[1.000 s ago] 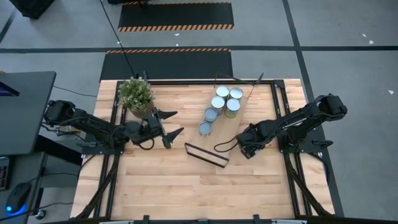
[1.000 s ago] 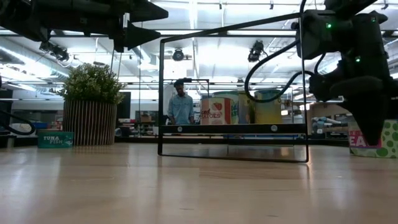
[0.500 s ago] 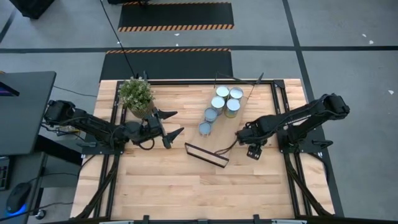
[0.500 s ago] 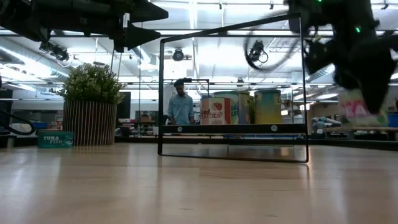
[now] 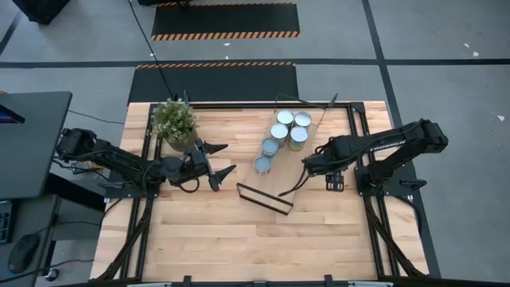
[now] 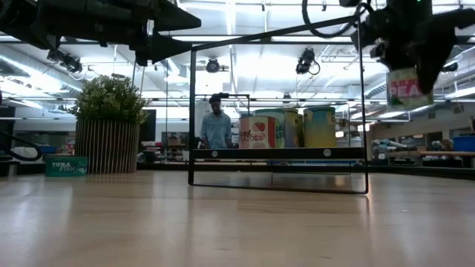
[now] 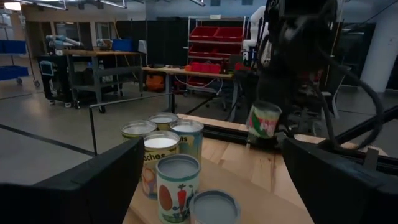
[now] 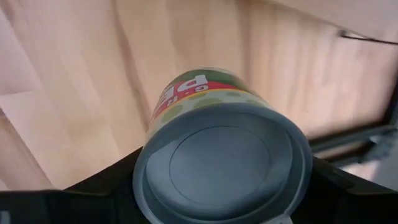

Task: Pick and place cans onto a shelf
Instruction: Put the canned green peas on the shelf

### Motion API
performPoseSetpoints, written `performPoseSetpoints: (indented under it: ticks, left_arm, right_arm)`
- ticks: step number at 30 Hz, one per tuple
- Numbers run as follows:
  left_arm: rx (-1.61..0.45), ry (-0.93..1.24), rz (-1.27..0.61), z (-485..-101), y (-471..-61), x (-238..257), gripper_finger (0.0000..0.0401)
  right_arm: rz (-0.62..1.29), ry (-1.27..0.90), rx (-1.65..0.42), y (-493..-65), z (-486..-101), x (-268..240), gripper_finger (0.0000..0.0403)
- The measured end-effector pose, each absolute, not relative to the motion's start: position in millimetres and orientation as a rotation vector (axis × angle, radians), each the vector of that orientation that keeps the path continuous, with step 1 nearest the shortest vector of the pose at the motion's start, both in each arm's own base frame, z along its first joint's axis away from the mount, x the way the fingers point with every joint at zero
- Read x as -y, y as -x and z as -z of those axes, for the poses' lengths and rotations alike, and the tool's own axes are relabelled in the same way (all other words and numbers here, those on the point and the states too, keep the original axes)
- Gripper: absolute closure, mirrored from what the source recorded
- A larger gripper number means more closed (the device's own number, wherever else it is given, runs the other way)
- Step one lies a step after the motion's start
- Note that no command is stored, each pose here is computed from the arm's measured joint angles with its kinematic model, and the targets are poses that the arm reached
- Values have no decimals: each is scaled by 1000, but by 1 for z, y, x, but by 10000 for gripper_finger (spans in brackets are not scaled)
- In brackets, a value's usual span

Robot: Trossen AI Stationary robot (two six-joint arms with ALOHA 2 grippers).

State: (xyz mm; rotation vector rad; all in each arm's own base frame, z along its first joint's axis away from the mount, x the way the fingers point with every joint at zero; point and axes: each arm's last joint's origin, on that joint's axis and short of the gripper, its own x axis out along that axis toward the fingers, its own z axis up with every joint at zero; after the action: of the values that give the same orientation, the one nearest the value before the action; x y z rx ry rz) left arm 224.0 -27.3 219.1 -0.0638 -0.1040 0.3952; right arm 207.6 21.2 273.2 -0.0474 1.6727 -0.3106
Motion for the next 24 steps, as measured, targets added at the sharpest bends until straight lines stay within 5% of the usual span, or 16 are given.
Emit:
performPoseSetpoints:
  ticks: [10, 15, 24]
  left_arm:
    - [107, 77, -395, -219, -224, 27, 14]
    - [109, 83, -395, -219, -224, 27, 14]
    - [114, 108, -395, -219, -224, 27, 14]
  right_arm:
    - [56, 104, -1549, -211, -324, -44, 108]
    - [-192, 381, -1466, -218, -316, -68, 107]
    - [-278, 800, -1302, -266, -275, -84, 108]
